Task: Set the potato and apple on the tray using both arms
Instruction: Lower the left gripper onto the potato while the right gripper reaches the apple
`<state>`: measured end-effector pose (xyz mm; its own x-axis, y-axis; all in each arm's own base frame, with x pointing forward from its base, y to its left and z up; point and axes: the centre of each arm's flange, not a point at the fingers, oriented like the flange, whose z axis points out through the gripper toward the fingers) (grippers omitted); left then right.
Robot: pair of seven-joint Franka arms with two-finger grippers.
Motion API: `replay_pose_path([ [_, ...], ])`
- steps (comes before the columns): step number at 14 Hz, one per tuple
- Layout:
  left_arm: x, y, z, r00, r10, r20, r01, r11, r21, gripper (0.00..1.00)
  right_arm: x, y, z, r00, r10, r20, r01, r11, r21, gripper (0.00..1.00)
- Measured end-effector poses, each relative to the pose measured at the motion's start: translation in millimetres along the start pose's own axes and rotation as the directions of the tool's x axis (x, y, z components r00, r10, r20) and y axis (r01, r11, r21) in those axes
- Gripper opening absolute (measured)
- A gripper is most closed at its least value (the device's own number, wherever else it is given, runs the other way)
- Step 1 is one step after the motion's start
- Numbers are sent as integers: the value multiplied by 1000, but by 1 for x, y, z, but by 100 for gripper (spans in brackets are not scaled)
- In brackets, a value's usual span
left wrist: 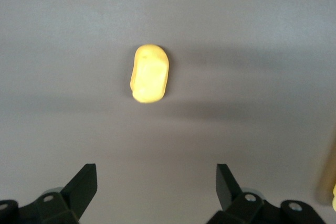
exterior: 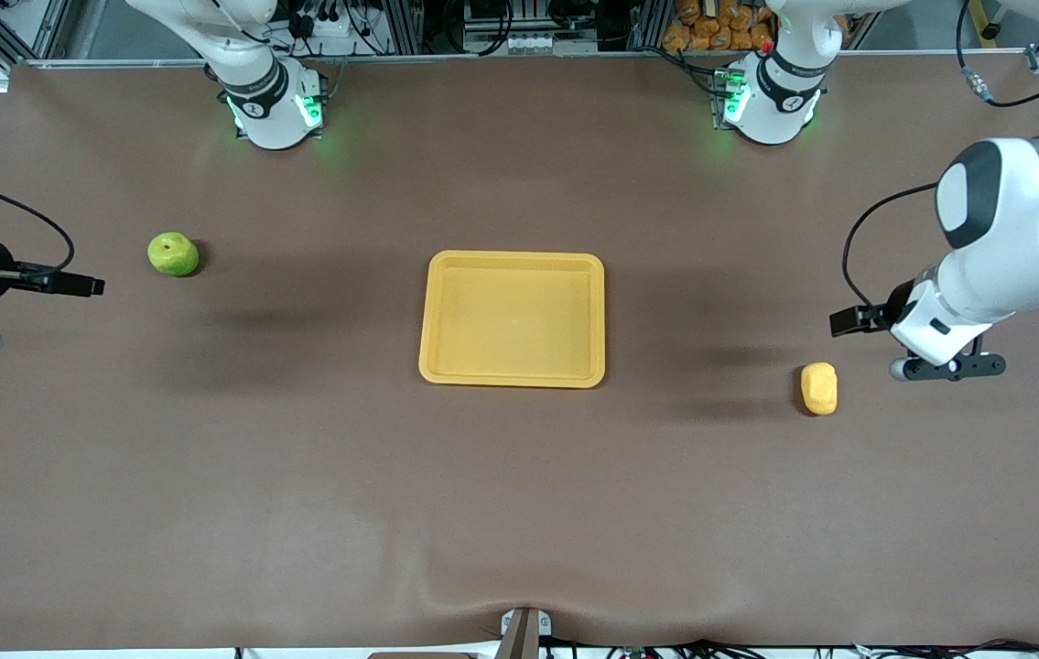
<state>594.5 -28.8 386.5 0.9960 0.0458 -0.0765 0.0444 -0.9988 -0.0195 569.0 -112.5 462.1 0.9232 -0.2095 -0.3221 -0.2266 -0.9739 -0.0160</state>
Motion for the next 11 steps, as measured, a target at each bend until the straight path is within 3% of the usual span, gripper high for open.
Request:
replay_pose_path([
  [5, 16, 2, 46, 1000, 2, 1, -2, 1000, -11, 100, 2, 15, 30, 999, 24, 42, -25, 1000, 7, 100],
  [11, 33, -3, 84, 998, 16, -54, -16, 1000, 4, 99, 2, 32, 64, 996, 43, 77, -44, 999, 16, 100],
])
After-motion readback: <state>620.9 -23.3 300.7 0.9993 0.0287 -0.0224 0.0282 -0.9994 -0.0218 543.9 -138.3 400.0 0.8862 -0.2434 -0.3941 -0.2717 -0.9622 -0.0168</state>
